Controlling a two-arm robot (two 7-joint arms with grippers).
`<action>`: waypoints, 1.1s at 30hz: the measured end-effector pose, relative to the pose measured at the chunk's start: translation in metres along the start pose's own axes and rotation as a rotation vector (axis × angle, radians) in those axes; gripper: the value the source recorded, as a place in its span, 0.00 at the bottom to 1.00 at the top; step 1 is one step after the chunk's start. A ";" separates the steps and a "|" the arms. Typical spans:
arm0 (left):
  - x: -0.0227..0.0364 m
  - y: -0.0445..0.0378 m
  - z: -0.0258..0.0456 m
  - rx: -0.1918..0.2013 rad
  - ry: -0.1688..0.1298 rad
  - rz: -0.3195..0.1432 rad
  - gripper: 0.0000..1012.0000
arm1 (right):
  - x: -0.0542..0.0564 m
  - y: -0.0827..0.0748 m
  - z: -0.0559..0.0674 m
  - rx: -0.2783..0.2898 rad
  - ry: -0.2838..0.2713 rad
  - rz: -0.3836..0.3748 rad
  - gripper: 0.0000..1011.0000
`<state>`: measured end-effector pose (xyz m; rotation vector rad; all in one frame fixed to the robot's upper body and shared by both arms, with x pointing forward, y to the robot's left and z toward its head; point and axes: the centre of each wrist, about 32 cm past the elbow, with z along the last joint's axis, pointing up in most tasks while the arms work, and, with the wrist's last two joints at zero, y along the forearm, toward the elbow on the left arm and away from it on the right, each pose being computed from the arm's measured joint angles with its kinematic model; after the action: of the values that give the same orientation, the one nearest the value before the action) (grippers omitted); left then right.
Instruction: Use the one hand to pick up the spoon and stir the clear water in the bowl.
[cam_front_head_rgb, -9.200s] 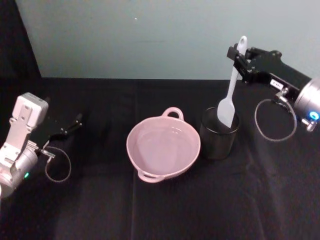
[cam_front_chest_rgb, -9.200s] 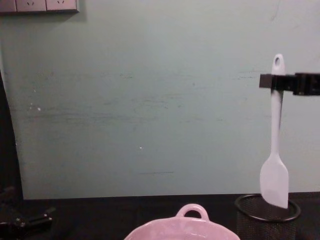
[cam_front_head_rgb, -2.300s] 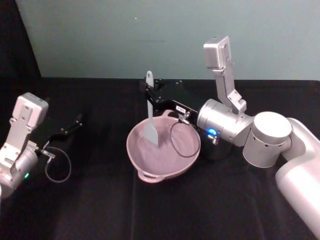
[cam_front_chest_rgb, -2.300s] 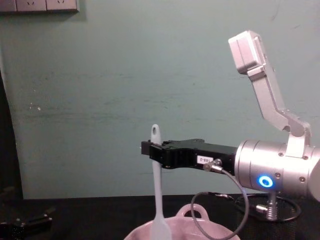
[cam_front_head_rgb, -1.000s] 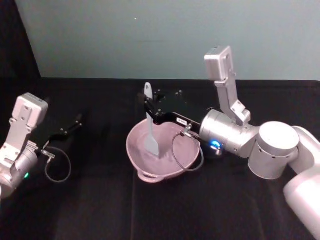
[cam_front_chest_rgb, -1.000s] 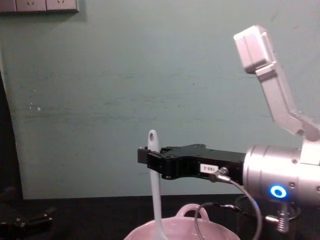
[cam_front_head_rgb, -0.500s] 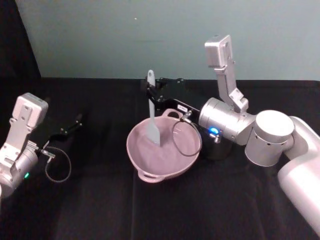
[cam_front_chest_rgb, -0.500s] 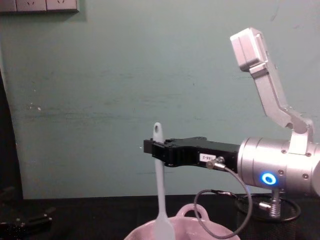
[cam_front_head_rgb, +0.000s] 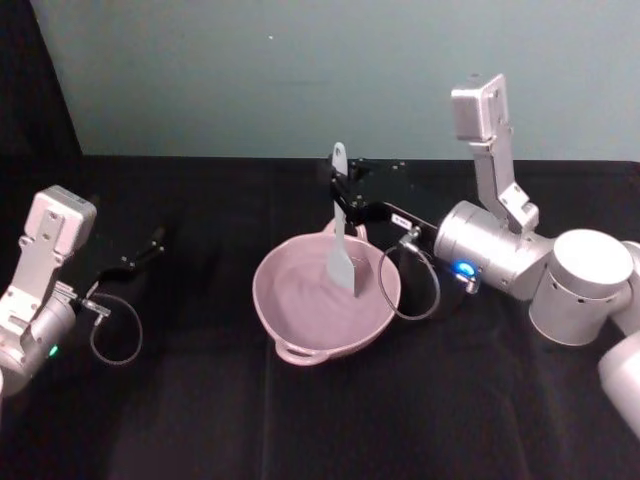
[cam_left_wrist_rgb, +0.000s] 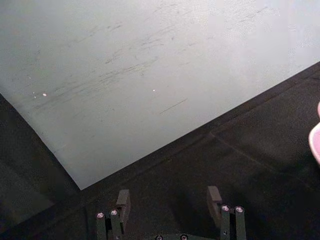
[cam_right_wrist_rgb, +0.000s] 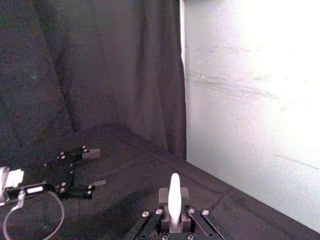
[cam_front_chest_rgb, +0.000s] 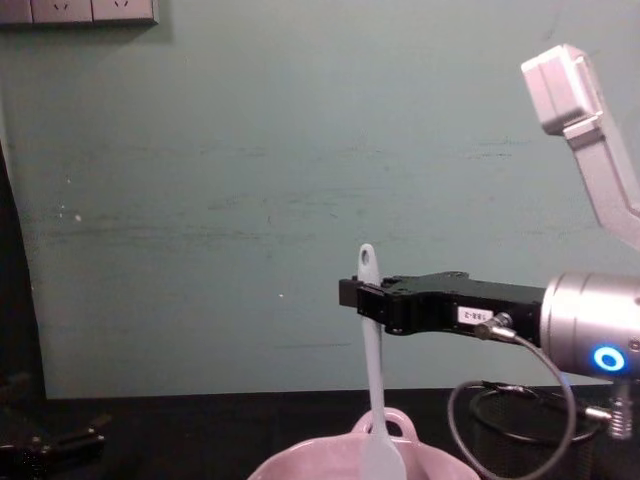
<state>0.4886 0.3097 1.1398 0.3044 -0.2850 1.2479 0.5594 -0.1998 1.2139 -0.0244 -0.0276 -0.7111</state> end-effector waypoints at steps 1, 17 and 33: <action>0.0000 0.0000 0.0000 0.000 0.000 0.000 1.00 | -0.001 -0.003 0.000 -0.003 -0.003 0.001 0.12; 0.0000 0.0000 0.0000 0.000 0.000 0.000 1.00 | -0.024 -0.005 -0.005 -0.005 0.003 0.059 0.12; 0.0000 0.0000 0.0000 0.000 0.000 0.000 1.00 | -0.024 0.029 -0.006 0.028 0.018 0.088 0.12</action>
<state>0.4886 0.3096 1.1398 0.3044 -0.2851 1.2479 0.5603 -0.1629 1.2067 0.0072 -0.0186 -0.6228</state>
